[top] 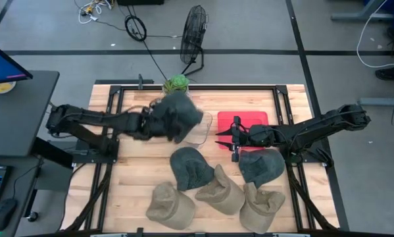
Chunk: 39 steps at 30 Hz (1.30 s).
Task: Pick & Place hat
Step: Put the left green cap into the transparent bin
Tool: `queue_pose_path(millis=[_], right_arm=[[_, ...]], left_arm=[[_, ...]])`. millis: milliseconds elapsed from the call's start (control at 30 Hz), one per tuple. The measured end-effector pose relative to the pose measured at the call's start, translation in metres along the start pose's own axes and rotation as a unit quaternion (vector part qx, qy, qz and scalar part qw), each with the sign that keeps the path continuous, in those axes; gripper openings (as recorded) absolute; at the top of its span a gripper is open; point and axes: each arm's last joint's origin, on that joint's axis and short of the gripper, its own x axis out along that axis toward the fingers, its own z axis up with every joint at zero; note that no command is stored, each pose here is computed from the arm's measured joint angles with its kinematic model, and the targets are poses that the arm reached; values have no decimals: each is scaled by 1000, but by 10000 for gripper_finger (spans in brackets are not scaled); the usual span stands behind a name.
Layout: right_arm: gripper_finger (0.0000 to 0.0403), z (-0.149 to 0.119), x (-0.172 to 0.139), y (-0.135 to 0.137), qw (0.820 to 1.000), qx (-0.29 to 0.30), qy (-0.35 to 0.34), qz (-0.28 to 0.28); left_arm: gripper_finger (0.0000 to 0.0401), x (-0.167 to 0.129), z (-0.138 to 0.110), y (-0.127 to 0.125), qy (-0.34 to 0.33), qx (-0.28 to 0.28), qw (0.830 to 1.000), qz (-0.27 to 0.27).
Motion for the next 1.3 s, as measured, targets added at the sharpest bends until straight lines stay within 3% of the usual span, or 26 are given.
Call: queue_pose_path(millis=[167,433,600,900,1067,1300], right_arm=[[142,-2,0,0,1000,-3,10,1],[142,-4,0,1,1000,-1,21,3],[142,-9,0,1,999,2,45,6],[142,-15,-1,2,997,15,75,8],[142,-16,-1,2,997,17,80,8],[142,-16,-1,2,996,16,82,9]], left_arm=[[20,27,4,2,32,-23,999,14],[17,57,-20,-33,22,-79,996,-19],[16,68,-38,-37,43,-96,994,8],[16,57,-41,-35,46,-114,992,14],[16,48,-46,-34,86,-111,990,7],[16,52,-55,-24,128,-104,984,60]])
